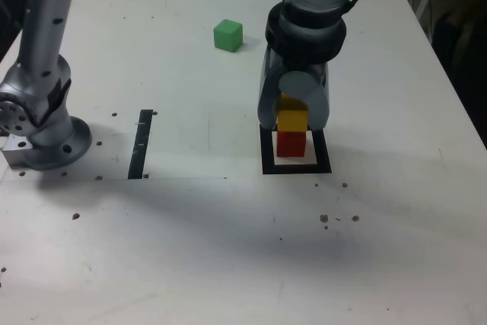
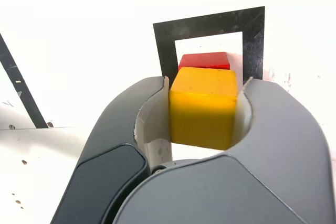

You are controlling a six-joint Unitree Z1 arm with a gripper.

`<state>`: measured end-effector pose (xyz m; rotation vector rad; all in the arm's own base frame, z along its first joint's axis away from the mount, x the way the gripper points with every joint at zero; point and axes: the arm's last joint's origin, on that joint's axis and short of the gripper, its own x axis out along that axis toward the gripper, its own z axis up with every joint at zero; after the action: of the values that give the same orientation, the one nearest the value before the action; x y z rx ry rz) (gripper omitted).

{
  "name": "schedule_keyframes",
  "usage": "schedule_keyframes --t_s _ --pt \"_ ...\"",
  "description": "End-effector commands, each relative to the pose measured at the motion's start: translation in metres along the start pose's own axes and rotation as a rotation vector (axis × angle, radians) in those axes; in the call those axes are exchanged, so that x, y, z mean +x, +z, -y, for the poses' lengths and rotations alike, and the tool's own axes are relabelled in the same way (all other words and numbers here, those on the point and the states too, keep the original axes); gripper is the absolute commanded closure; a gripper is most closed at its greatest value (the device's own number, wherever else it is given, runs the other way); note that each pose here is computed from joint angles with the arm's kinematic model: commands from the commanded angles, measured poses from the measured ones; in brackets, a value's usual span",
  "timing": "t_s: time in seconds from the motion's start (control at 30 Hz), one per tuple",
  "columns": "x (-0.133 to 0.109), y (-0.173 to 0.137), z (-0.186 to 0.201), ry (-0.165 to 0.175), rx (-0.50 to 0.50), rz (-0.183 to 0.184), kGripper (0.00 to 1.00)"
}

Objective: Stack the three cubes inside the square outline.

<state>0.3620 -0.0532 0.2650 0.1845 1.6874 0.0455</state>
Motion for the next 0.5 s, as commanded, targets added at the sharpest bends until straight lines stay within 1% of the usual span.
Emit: schedule_keyframes --t_s 0.0,0.13,0.3,0.37,0.47 --pt "0.003 0.002 0.000 -0.003 0.003 -0.016 0.37" --pt "0.006 0.004 0.001 -0.007 0.007 -0.021 0.25" --pt "0.006 0.003 -0.001 -0.002 0.004 -0.019 0.10" --pt "0.000 -0.001 -0.003 0.005 -0.001 -0.006 0.04" --pt "-0.015 -0.013 -0.007 0.028 -0.009 0.028 0.01"
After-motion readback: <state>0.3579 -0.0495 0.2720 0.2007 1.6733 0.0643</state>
